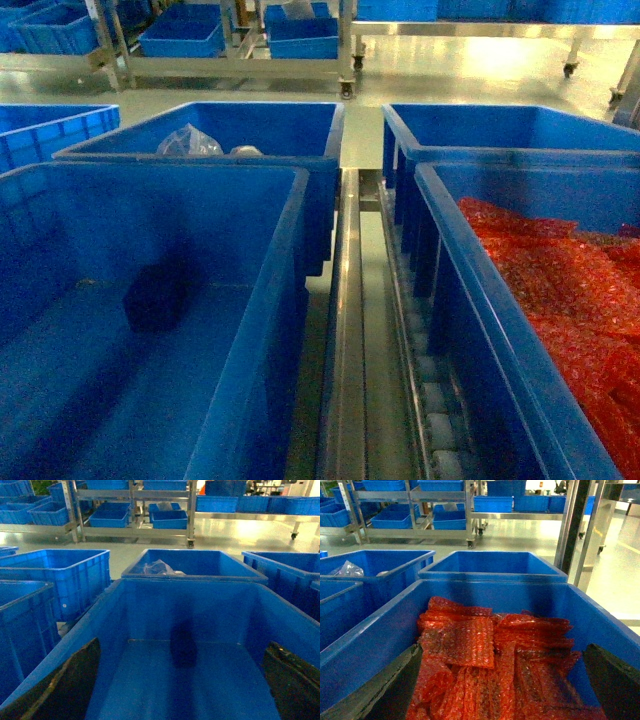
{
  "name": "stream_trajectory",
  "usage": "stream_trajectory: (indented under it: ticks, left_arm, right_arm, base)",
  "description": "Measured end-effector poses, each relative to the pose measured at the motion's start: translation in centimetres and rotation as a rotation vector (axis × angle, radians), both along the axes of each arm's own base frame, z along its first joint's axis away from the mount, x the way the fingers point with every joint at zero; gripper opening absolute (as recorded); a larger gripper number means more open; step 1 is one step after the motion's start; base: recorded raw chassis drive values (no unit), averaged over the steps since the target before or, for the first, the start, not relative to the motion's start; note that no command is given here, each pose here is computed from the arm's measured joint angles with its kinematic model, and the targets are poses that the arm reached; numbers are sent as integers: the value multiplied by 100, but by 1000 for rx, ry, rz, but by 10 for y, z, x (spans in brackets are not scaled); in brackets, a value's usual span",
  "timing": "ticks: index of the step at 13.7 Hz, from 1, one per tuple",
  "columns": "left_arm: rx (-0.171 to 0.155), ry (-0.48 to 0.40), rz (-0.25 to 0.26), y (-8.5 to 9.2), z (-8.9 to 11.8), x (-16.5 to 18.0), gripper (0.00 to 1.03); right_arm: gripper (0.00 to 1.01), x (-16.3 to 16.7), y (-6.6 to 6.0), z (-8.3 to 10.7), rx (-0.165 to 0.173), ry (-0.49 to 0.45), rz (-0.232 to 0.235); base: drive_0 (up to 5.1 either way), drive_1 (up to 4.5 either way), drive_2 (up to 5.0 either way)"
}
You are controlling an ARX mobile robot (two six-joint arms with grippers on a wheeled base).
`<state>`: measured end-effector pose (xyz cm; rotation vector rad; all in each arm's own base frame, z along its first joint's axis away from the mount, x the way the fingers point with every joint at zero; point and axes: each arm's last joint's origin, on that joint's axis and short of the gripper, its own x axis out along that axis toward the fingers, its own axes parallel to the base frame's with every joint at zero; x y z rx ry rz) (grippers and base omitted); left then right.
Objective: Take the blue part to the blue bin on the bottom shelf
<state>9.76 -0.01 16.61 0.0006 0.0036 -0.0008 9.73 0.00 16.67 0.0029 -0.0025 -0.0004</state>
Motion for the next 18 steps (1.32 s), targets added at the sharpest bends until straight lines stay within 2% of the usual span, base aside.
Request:
stream_trajectory:
  ticks: [1, 18]
  left_arm:
    - [0, 0, 0, 0, 0, 0, 99]
    - [0, 0, 0, 0, 0, 0, 98]
  right_arm:
    - [98, 0, 0, 0, 0, 0, 0]
    - [98, 0, 0, 0, 0, 0, 0]
  base:
    - [0, 0, 0]
    - [0, 0, 0]
